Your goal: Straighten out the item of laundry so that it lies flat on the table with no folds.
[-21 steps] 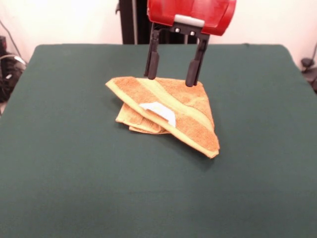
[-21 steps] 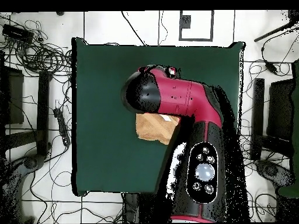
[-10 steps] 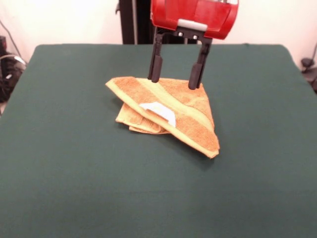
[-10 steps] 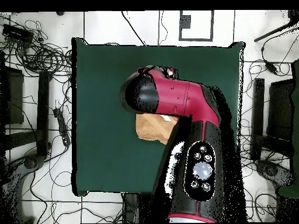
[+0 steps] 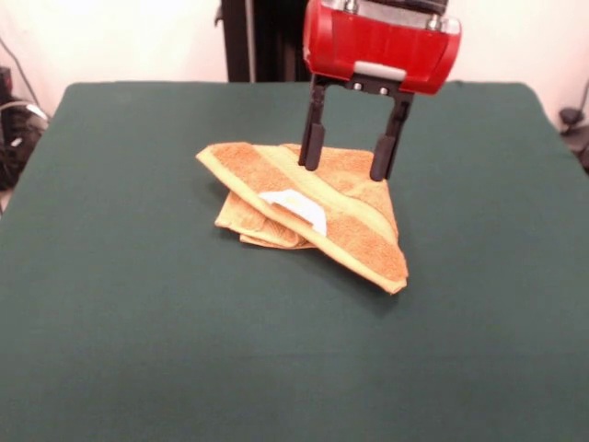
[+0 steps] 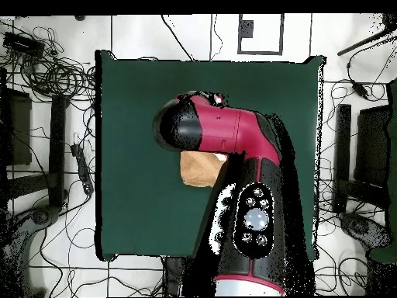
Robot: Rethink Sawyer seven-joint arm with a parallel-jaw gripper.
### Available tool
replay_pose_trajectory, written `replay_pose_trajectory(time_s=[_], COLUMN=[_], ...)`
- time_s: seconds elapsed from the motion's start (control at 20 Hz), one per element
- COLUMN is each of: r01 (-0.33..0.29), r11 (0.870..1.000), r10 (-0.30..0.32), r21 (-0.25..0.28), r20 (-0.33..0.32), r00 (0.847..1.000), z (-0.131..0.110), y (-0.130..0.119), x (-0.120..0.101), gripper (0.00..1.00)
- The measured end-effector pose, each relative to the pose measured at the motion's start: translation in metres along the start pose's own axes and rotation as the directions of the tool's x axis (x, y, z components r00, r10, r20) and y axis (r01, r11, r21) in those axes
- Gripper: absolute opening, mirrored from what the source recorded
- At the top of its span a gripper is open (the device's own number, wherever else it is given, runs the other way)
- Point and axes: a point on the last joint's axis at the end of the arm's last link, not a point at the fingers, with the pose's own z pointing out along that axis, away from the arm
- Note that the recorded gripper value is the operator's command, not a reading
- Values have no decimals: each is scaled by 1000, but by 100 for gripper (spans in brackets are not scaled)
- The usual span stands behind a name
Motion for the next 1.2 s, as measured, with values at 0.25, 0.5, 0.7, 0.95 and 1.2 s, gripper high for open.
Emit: replay_pose_trajectory(time_s=[0.25,0.5,0.7,0.95,1.2], r01=[6,6,5,5,4], r11=[1000,1000,1000,1000,1000], r10=[-6,-6,-5,-5,-4], r21=[-3,-2,-1,2,12], r20=[-13,-14,-14,-14,-15], r00=[1000,1000,1000,1000,1000], z=[7,8,8,7,7], y=[4,4,3,2,-2], x=[5,6,6,6,7], gripper=[100,100,100,100,100])
